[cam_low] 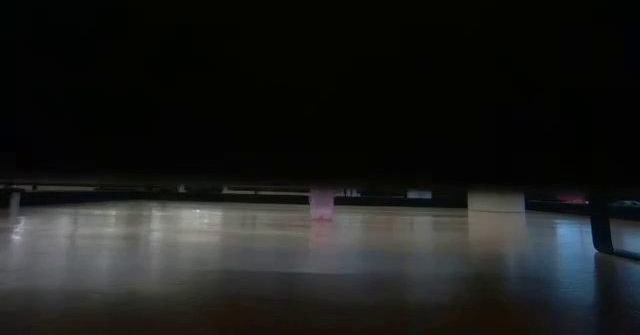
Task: Pick and place medicine bottles onto shelf by color
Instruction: Put the pink pill bottle on the shelf aligned with the other pink pill bottle
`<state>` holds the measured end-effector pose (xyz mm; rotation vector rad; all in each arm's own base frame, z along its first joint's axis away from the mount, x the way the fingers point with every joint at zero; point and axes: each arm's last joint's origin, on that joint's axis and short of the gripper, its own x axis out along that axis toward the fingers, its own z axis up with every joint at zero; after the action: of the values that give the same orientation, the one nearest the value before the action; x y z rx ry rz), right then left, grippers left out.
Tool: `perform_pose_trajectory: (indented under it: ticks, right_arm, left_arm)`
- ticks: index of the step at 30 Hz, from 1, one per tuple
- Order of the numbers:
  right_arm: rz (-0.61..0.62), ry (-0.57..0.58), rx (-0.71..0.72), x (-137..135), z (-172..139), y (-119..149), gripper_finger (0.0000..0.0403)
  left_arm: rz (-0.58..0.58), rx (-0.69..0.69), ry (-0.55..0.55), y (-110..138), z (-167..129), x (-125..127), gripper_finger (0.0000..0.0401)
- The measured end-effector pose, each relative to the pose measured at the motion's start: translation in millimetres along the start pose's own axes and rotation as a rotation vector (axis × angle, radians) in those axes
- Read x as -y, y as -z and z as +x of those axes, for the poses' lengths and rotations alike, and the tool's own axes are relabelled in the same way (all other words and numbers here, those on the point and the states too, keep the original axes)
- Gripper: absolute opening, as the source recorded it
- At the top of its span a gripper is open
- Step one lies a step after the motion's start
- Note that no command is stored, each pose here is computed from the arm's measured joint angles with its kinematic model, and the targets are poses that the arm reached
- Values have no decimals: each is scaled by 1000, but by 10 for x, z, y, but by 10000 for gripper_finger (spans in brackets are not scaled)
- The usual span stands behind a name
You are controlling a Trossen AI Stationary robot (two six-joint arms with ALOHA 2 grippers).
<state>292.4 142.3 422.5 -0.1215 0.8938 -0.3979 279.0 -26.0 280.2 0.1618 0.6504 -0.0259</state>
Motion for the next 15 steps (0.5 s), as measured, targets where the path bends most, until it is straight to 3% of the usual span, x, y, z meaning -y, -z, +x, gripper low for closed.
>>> perform_pose_trajectory:
  ticks: [8, 15]
  right_arm:
    - [-49, 23, 77, 66, -216, 57, 247]
    - [-103, 12, 67, 67, -214, 59, 247]
  left_arm:
    - [47, -196, 21, -145, 478, -204, 265]
    - [54, -322, 48, -10, 898, -213, 265]
